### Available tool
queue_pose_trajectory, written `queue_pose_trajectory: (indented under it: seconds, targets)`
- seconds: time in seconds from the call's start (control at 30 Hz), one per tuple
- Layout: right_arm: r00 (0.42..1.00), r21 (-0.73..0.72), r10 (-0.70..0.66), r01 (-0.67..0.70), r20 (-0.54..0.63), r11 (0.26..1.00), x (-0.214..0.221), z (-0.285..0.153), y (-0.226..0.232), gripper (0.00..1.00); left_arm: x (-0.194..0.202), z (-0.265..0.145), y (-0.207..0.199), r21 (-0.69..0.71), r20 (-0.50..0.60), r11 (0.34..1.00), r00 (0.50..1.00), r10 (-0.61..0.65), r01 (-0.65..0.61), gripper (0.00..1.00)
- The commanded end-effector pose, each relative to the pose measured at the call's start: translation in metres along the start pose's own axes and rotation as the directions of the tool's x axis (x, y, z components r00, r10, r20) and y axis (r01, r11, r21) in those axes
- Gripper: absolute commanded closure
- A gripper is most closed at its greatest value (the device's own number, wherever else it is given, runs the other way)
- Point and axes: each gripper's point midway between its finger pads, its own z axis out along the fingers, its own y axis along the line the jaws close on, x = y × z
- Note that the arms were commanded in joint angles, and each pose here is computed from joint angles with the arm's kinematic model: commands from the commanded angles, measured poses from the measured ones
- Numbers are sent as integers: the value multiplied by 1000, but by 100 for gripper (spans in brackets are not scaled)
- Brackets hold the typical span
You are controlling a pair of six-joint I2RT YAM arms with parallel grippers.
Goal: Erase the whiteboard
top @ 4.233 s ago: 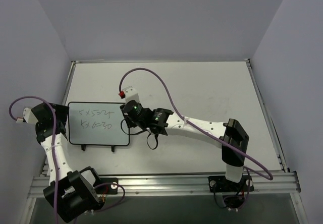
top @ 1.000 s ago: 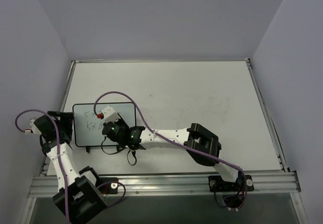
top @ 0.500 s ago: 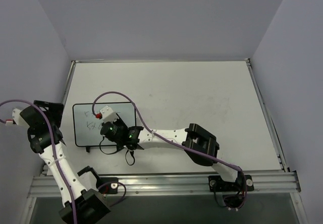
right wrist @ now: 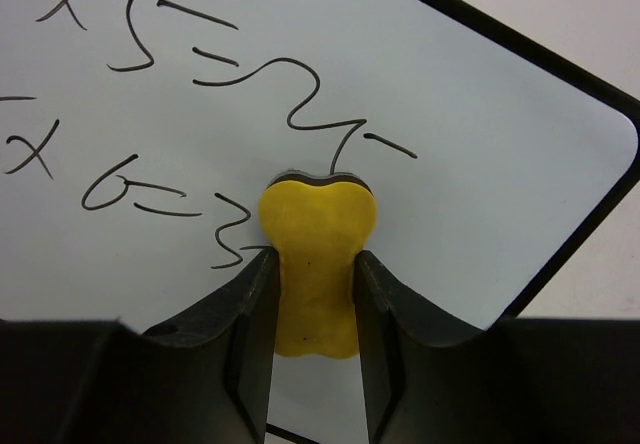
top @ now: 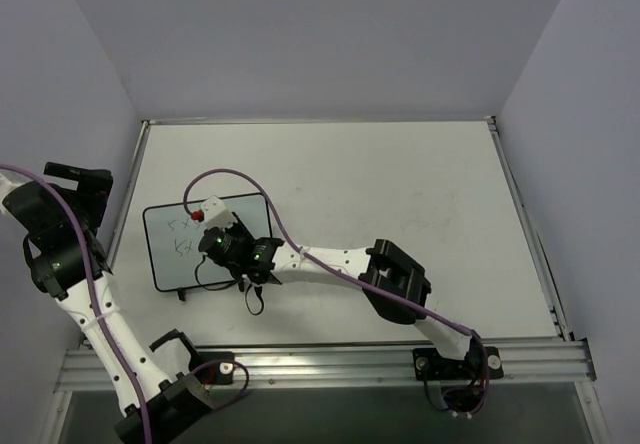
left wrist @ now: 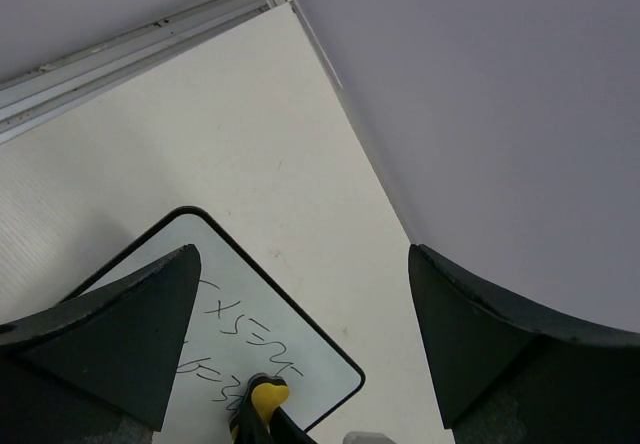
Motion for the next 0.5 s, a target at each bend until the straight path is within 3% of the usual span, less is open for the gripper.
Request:
queue_pose_trajectory:
  seconds: [0.0,0.3,0.47]
  targets:
    - [1000,88,-12,11,3,996,-8,6,-25,97,-11,-24,-33,97,3,994,998,56,-56,6]
    - [1000,46,-16,16,-2,999,4,8,-12,97,-5,-21,-39,135,-31,990,999,30,-25,6]
    - [1000,-27,-13,13,16,1000,8,7,19,97,-3,-20,-40,146,-32,989,999,26,-21,6]
